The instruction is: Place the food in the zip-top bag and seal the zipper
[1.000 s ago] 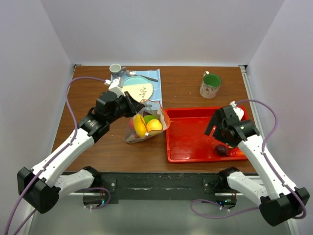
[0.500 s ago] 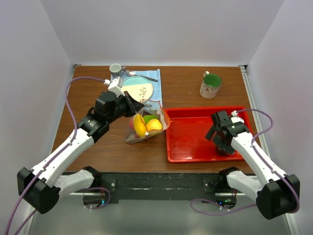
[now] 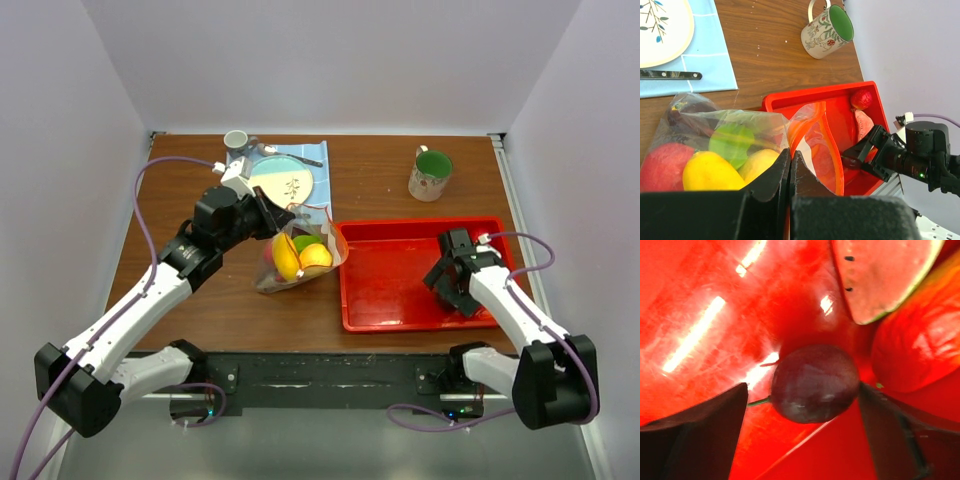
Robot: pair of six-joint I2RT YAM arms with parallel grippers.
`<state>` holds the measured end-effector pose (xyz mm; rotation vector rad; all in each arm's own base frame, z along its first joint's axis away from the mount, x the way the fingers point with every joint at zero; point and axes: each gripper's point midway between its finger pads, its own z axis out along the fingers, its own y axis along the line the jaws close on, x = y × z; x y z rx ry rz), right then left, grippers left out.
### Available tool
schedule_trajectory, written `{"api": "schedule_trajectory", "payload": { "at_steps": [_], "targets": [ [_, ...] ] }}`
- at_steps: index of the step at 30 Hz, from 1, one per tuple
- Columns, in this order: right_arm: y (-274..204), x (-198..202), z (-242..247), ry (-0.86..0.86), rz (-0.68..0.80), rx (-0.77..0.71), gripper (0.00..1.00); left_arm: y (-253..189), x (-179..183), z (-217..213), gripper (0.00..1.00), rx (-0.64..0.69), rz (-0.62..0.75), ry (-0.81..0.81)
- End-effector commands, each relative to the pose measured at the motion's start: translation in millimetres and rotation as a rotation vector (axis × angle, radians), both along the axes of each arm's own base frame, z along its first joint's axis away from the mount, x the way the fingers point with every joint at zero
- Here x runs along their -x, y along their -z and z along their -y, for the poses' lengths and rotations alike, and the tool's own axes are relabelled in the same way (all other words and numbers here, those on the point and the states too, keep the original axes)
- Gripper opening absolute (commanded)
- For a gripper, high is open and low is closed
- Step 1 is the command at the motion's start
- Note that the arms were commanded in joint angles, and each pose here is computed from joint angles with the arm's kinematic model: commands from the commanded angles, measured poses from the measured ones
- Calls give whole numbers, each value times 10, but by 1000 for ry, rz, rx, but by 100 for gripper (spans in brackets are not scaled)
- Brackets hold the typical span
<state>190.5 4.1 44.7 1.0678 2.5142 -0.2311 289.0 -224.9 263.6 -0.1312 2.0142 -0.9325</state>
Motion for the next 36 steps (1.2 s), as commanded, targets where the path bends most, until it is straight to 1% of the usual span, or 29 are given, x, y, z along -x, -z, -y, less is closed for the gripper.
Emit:
{"api": "schedule_trajectory", "payload": {
  "at_steps": [1,2,4,5,7,8,11,13,14,15,16,18,19,21,22,23,24,25,26,27,28,29,31,33,36],
  "targets": [
    [-24,-153,-11,3,57,-6,77,-257,-20,-2,0,38,85,5],
    [-45,-173,-9,-5,63,-4,64,-261,-21,0,0,40,85,5],
    [-91,-202,-8,-15,77,-1,55,-252,-17,6,0,38,83,8],
    [-114,-220,-4,-30,80,4,48,-259,-22,3,0,39,86,7],
    [-132,-239,-16,-42,80,2,43,-245,-24,7,0,37,82,8],
    [-156,-263,-20,-59,83,3,35,-244,-27,10,0,39,81,8],
    [-228,-323,-73,-103,93,-13,22,-243,-28,14,0,40,80,9],
    [-330,-355,-142,-135,107,-43,19,-240,-34,10,0,36,81,7],
    [-490,-425,-228,-178,149,-77,17,-231,-34,14,0,34,78,7],
    [-586,-448,-276,-202,169,-96,17,-249,-40,8,0,36,81,4],
    [-790,-549,-333,-226,223,-115,17,-237,-47,14,0,34,78,5],
    [-1011,-569,-499,-300,258,-152,17,-239,-54,30,0,37,76,7],
    [-1243,-653,-584,-327,308,-162,17,-227,-62,44,0,38,72,11],
    [-1419,-635,-854,-411,321,-161,18,-230,-78,54,0,40,71,12],
    [-1671,-695,-978,-438,376,-168,18,-209,-85,62,0,38,65,12],
    [-1786,-656,-1202,-498,395,-190,18,-200,-88,61,0,37,62,10],
    [-1848,-689,-1294,-514,404,-178,18,-200,-91,57,0,38,61,8],
    [-2086,-730,-1432,-540,461,-192,18,-195,-90,63,0,37,59,10],
    [-2173,-679,-1660,-598,475,-211,18,-180,-97,59,0,40,54,5],
    [-2186,-718,-1795,-620,473,-200,18,-175,-97,63,0,40,52,6],
    [-2373,-748,-1950,-645,511,-216,18,-160,-90,65,0,37,48,8],
    [-2421,-676,-2154,-701,515,-221,18,-165,-93,62,0,41,45,5],
    [-2481,-746,-2402,-736,524,-196,20,-168,-89,57,0,40,44,3],
    [-2449,-729,-2610,-782,509,-195,22,-199,-85,51,0,43,49,2],
    [-2320,-788,-2834,-814,491,-199,29,-213,-80,26,0,37,50,-8]
  ]
}}
